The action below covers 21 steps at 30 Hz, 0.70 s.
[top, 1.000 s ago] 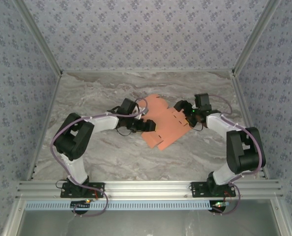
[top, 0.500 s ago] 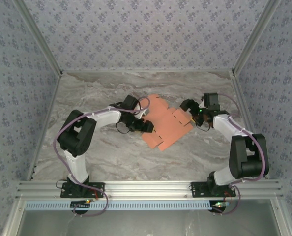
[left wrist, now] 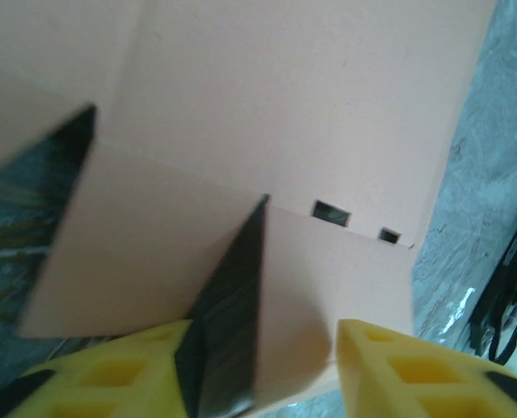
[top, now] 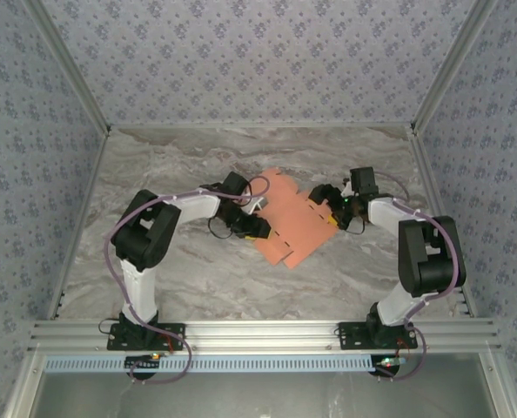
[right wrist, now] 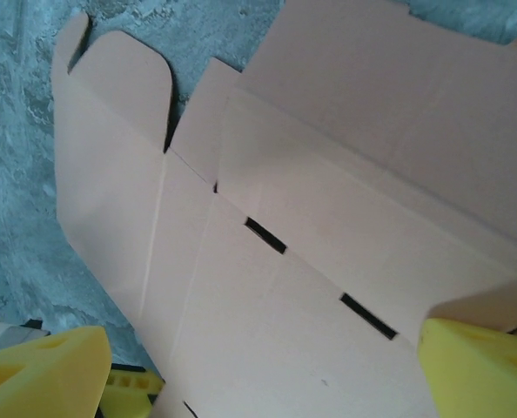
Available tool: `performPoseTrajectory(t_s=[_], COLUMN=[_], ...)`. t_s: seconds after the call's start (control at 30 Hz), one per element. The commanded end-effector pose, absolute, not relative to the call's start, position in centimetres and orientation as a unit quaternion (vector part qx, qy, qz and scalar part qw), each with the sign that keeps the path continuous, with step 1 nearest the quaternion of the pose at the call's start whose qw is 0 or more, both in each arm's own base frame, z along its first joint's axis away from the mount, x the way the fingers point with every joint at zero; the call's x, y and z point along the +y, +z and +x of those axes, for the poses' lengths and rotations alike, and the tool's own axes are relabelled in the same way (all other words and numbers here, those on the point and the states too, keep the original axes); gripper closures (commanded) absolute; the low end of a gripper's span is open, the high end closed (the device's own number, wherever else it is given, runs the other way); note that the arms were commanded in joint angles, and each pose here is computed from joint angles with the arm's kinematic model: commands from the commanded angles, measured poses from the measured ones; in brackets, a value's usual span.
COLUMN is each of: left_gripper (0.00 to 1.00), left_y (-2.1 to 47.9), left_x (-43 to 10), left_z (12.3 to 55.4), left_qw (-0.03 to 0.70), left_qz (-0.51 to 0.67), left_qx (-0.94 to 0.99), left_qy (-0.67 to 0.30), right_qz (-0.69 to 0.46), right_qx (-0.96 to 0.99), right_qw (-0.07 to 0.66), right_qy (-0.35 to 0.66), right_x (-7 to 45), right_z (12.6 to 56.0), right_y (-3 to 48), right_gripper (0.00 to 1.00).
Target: Fold the paper box
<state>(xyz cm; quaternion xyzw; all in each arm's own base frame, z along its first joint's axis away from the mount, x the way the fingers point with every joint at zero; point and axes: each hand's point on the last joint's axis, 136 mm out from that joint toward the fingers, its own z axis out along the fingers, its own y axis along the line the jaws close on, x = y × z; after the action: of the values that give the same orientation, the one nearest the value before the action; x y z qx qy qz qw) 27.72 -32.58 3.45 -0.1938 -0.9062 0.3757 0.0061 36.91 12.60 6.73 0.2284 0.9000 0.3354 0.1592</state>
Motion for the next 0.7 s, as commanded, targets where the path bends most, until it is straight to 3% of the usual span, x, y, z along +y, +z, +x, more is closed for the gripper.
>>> performPoseTrajectory(t_s=[0.0, 0.1, 0.3, 0.57, 0.67], left_gripper=[0.67, 0.8, 0.94, 0.95, 0.95], left_y=[3.7, 4.1, 6.6, 12.3, 14.8], left_x=[-33.6, -33.8, -33.8, -33.0, -32.6], left_z=[27.3, 27.4, 28.5, 29.7, 30.3], left_qw=[0.019, 0.017, -0.02, -0.074, -0.108], left_qz=[-0.198, -0.195, -0.183, -0.16, -0.16], left_qx=[-0.894, -0.889, -0.882, -0.866, -0.861], left_qy=[0.402, 0.413, 0.434, 0.468, 0.47], right_qz=[0.209, 0.202, 0.169, 0.109, 0.141], right_qx=[0.897, 0.896, 0.892, 0.895, 0.898], right_qw=[0.172, 0.177, 0.216, 0.313, 0.334], right_qy=[0.349, 0.354, 0.358, 0.297, 0.249], right_x=[13.0, 13.0, 12.5, 10.4, 8.2], right_z=[37.8, 37.9, 38.1, 37.9, 37.4], right_y=[8.2, 8.7, 10.9, 16.5, 17.5], right_gripper=[0.06, 0.06, 0.06, 0.05, 0.03])
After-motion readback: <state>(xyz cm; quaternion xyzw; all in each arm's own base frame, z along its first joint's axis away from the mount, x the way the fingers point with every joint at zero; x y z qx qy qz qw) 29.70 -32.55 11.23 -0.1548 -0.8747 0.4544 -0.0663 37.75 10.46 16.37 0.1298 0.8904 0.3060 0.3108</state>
